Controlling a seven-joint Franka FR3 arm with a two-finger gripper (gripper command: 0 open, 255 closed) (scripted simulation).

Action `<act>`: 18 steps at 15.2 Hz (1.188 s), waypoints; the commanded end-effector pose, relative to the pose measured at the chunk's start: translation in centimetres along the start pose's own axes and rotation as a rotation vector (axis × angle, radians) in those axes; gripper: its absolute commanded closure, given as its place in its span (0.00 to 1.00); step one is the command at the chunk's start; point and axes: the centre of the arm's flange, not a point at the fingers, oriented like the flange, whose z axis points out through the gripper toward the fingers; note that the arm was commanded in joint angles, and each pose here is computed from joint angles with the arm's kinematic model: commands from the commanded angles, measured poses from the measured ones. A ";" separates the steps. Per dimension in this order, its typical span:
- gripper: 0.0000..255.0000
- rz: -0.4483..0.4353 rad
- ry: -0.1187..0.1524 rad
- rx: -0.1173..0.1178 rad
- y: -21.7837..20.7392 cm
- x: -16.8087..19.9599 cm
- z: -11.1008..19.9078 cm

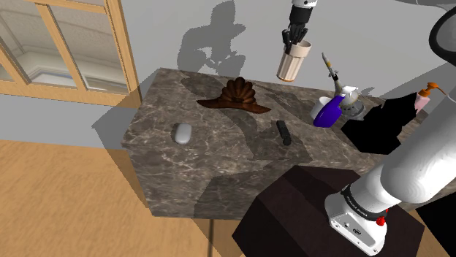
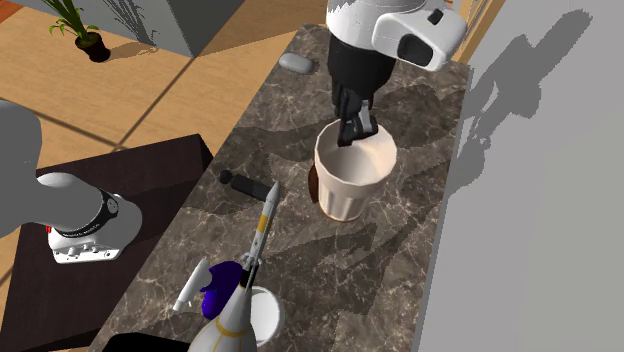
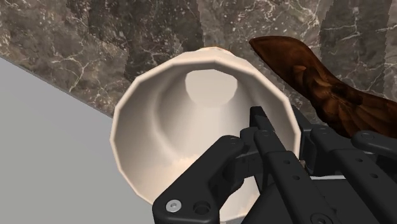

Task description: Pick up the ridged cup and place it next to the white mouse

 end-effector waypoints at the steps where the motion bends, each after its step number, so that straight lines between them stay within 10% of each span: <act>1: 1.00 0.000 0.000 0.000 0.0 0.0 -1.2; 18: 1.00 0.000 0.000 0.000 -4.6 -2.2 -7.9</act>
